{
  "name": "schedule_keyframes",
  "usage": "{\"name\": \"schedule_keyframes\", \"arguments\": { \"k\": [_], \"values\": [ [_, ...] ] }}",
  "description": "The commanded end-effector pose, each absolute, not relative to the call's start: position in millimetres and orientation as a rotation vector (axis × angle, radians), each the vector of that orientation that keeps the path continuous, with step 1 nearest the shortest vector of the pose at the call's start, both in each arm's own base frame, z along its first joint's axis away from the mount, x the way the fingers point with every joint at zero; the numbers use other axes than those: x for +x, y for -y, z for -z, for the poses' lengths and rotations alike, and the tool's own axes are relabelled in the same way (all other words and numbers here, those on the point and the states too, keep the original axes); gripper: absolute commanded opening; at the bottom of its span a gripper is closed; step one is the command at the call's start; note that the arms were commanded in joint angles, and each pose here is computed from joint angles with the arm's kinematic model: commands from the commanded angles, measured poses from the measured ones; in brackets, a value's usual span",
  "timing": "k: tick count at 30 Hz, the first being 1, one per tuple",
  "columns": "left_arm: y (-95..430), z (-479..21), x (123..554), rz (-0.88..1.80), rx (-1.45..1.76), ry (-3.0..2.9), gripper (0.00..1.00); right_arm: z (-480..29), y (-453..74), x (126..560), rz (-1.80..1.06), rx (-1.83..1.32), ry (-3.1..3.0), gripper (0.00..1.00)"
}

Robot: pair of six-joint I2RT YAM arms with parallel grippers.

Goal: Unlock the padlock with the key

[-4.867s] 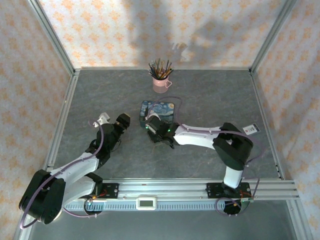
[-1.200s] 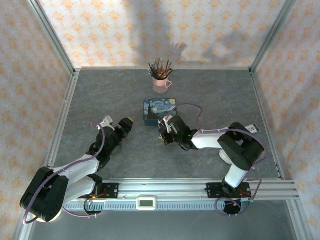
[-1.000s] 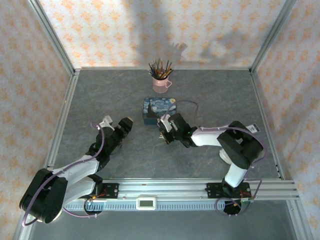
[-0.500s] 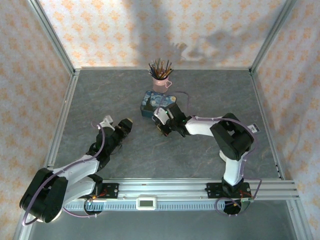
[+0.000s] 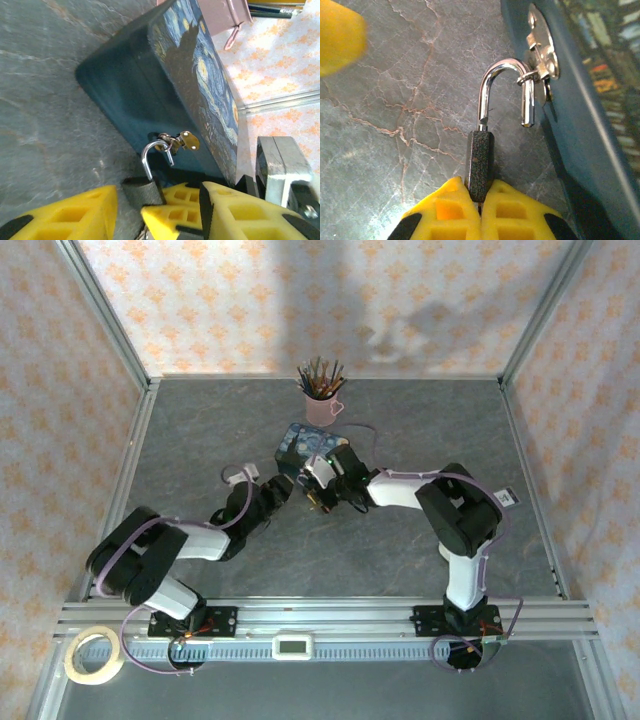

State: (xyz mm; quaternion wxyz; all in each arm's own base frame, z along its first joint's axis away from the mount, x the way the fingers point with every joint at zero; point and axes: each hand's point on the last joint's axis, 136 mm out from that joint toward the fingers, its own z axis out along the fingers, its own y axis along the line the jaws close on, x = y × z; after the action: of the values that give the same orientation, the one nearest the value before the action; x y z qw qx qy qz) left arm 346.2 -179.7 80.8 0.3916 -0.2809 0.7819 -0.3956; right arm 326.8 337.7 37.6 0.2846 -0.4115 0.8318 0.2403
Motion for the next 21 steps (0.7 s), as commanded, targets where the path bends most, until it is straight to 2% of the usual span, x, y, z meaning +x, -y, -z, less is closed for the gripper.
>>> {"name": "schedule_keyframes", "arguments": {
  "k": [1, 8, 18, 21],
  "values": [
    [189.6, -92.9, 362.7, 1.051, -0.724, -1.900, 0.40, -44.0, -342.8, 324.2, -0.728, -1.071, -2.233, 0.00],
    [200.1, -63.7, 372.9, 1.045, -0.764, -1.941, 0.36, -54.3, -348.4, 319.9, -0.848, -1.041, -2.224, 0.00],
    [212.0, -57.8, 385.2, 1.082, -0.771, -1.928, 0.30, -54.3, -350.0, 313.7, -0.898, -1.050, -2.222, 0.00],
    [214.4, -56.7, 387.8, 1.096, -0.772, -1.921, 0.24, -53.9, -350.5, 312.3, -0.906, -1.055, -2.221, 0.00]
  ]
}}
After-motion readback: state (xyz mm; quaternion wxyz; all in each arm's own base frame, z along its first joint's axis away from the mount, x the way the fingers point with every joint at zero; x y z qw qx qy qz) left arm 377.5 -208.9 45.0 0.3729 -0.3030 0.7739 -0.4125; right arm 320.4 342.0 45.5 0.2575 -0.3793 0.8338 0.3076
